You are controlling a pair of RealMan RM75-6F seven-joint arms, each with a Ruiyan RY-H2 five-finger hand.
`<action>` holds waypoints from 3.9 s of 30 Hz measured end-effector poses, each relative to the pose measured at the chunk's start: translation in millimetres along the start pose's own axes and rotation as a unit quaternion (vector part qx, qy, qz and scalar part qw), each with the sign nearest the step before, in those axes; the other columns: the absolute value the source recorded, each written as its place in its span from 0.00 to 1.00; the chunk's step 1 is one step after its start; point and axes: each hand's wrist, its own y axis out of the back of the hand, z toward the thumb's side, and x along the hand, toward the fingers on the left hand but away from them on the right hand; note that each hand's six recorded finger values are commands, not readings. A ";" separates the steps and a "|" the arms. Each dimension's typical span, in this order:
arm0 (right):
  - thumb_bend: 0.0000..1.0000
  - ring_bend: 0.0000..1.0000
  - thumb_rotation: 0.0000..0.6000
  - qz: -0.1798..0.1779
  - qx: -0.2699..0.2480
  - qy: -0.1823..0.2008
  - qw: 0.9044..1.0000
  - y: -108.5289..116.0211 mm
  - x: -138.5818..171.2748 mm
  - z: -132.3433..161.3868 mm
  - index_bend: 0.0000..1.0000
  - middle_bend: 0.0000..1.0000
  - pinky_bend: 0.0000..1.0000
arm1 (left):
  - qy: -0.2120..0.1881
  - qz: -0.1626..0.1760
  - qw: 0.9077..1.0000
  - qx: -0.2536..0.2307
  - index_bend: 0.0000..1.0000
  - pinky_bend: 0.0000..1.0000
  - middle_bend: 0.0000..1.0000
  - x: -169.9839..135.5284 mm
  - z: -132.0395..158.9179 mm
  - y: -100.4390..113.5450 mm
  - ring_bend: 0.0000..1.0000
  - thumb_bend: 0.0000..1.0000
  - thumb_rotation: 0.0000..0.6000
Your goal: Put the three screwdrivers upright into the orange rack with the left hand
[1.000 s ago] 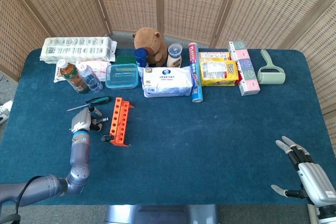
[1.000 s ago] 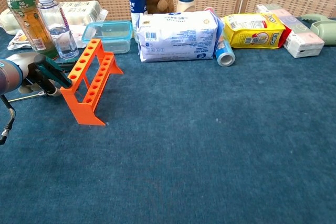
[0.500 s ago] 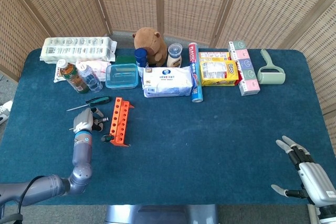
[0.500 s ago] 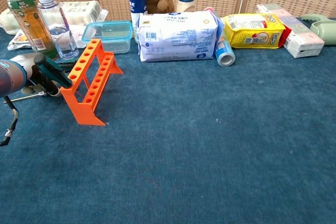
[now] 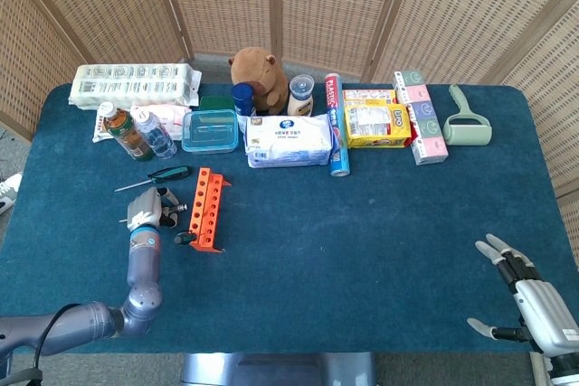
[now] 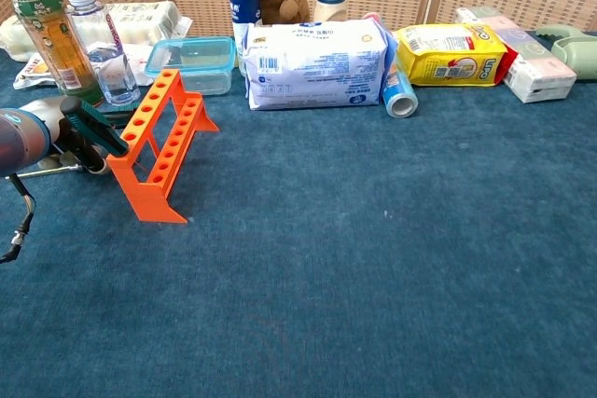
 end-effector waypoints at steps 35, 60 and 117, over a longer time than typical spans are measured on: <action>0.00 0.06 1.00 0.008 0.004 0.003 1.000 -5.0 1.3 2.8 0.07 0.00 0.04 | -0.104 0.031 0.992 -0.057 0.51 0.92 0.90 -73.8 -1.5 89.3 0.88 0.42 1.00; 0.00 0.06 1.00 0.011 0.006 0.003 1.000 -6.9 1.9 3.4 0.07 0.00 0.05 | -0.214 0.021 0.973 -0.087 0.51 0.92 0.90 -164.0 7.5 124.8 0.88 0.41 1.00; 0.00 0.06 1.00 0.010 0.006 0.004 1.000 -6.9 2.7 3.6 0.06 0.00 0.05 | -0.252 -0.050 0.957 -0.133 0.51 0.92 0.90 -183.0 2.1 116.8 0.88 0.41 1.00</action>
